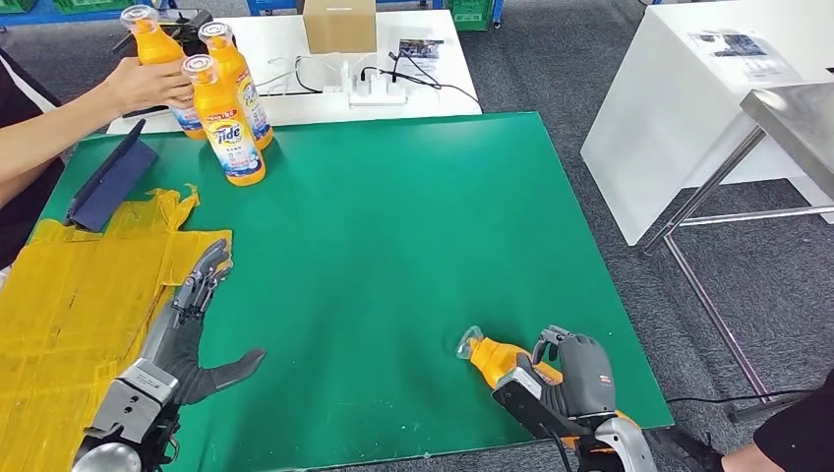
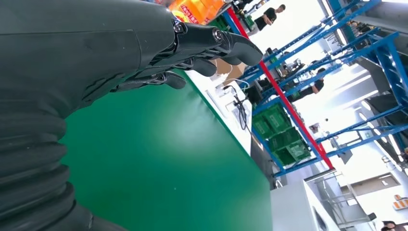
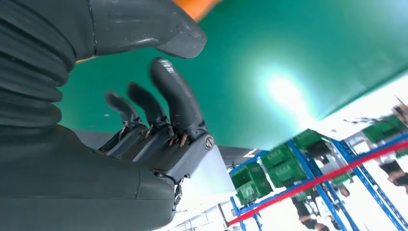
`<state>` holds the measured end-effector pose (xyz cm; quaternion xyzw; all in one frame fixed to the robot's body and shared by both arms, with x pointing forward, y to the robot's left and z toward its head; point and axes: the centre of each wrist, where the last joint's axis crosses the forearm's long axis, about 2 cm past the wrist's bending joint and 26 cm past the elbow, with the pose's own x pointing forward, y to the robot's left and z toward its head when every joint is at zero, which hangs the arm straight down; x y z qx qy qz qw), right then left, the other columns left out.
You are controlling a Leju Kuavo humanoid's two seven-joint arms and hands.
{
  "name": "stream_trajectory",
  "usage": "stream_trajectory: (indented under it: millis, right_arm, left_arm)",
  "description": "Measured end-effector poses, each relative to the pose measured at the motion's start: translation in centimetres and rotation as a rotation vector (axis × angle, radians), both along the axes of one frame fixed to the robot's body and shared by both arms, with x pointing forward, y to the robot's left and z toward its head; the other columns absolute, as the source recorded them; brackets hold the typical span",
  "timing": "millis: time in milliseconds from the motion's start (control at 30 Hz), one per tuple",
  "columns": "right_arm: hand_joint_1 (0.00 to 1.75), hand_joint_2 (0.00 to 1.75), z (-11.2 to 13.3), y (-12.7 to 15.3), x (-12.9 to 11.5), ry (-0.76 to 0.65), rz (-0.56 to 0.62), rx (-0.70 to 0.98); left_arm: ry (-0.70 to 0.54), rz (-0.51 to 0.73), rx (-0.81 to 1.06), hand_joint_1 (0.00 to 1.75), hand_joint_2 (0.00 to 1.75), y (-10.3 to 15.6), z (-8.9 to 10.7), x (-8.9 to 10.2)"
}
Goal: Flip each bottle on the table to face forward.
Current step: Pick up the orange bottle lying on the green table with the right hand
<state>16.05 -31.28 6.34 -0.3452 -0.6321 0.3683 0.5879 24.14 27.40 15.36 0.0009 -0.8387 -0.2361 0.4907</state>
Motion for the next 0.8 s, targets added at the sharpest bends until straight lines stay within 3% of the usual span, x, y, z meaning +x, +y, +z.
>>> stream_trajectory:
  millis: [333, 800]
  right_arm:
    - [1.75, 1.75, 3.5, 3.8, 3.9, -0.361, -0.02, 0.279]
    - [1.75, 1.75, 5.9, 7.1, 6.5, -0.467, 0.045, 0.374]
  left_arm:
    - [0.057, -0.135, -0.114, 0.0, 1.75, -1.3, 0.3, 0.2]
    - [0.08, -0.208, -0.119, 0.0, 1.75, -3.0, 0.5, 1.7]
